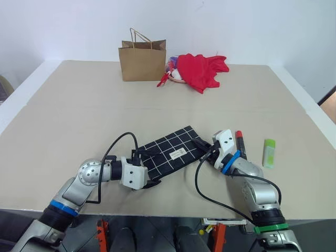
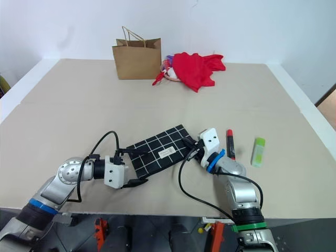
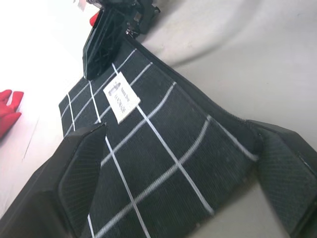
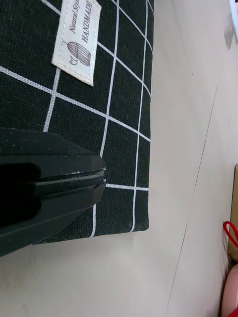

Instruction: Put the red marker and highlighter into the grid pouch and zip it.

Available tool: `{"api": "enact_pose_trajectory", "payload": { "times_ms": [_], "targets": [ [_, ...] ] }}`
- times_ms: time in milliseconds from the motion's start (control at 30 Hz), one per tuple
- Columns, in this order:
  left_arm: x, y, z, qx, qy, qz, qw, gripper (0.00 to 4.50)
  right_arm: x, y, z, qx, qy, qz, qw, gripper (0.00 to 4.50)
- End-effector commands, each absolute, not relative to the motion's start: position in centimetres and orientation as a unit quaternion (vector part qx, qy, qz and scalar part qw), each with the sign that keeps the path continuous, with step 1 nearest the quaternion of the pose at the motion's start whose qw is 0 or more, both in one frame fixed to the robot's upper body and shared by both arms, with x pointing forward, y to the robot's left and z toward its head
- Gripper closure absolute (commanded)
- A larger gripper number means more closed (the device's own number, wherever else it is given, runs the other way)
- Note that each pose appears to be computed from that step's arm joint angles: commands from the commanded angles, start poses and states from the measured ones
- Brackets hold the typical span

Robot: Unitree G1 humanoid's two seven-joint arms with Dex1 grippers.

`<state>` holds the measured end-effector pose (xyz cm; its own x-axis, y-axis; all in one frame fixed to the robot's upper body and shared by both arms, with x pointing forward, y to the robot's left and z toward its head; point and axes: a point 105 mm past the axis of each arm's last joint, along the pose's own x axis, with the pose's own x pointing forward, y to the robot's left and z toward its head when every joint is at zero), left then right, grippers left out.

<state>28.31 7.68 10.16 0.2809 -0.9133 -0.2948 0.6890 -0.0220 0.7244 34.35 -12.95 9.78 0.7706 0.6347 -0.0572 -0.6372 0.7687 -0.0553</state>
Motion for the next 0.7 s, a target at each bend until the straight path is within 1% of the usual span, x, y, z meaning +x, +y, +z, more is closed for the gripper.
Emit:
{"api": "enact_pose_trajectory", "payload": {
  "times_ms": [33, 67, 100, 133, 200, 267, 333, 433, 500, 567, 600, 633, 667, 700],
  "targets": [
    [29.2, 8.0, 8.2, 0.426, -0.093, -0.590, 0.679, 0.74, 34.3, -12.2, 11.1, -0.040, -0.009, 0.351, 0.936, 4.50],
    [29.3, 7.9, 8.2, 0.428, -0.092, -0.594, 0.675, 1.06, 34.3, -12.1, 11.2, -0.040, -0.010, 0.352, 0.935, 4.50],
    [29.3, 7.9, 8.1, 0.431, -0.091, -0.598, 0.670, 1.61, 34.3, -12.1, 11.2, -0.040, -0.011, 0.352, 0.935, 4.50],
    [29.4, 7.9, 8.0, 0.434, -0.088, -0.600, 0.666, 1.79, 34.3, -12.0, 11.2, -0.040, -0.011, 0.352, 0.935, 4.50],
    [29.6, 8.1, 7.8, 0.442, -0.086, -0.604, 0.658, 2.78, 34.4, -12.0, 11.3, -0.040, -0.012, 0.353, 0.935, 4.50],
    [29.9, 8.4, 7.9, 0.443, -0.086, -0.601, 0.659, 3.74, 34.4, -12.1, 11.3, -0.041, -0.012, 0.352, 0.935, 4.50],
    [30.2, 8.7, 8.0, 0.446, -0.086, -0.598, 0.660, 4.42, 34.3, -12.1, 11.2, -0.042, -0.011, 0.353, 0.935, 4.50],
    [30.6, 9.1, 8.1, 0.440, -0.083, -0.593, 0.669, 4.42, 34.2, -12.1, 11.2, -0.044, -0.011, 0.354, 0.934, 4.50],
    [30.9, 8.8, 9.2, 0.394, -0.087, -0.590, 0.700, 4.42, 34.3, -12.2, 11.4, -0.052, -0.018, 0.355, 0.933, 4.50],
    [31.0, 8.6, 10.5, 0.340, -0.093, -0.594, 0.723, 4.42, 34.3, -12.3, 12.2, -0.058, -0.033, 0.356, 0.932, 4.50],
    [31.0, 8.6, 11.3, 0.310, -0.093, -0.597, 0.734, 4.42, 34.2, -12.7, 13.2, -0.045, -0.044, 0.353, 0.933, 4.50],
    [31.0, 8.6, 11.9, 0.286, -0.093, -0.600, 0.741, 4.50, 34.2, -13.0, 14.0, -0.033, -0.053, 0.350, 0.935, 3.87],
    [30.8, 8.7, 12.4, 0.264, -0.092, -0.608, 0.743, 4.50, 33.9, -13.3, 15.2, -0.022, -0.073, 0.353, 0.932, 3.74],
    [30.7, 8.9, 12.9, 0.246, -0.091, -0.612, 0.746, 4.50, 33.5, -13.7, 16.1, -0.024, -0.088, 0.355, 0.931, 3.31]
  ]
}}
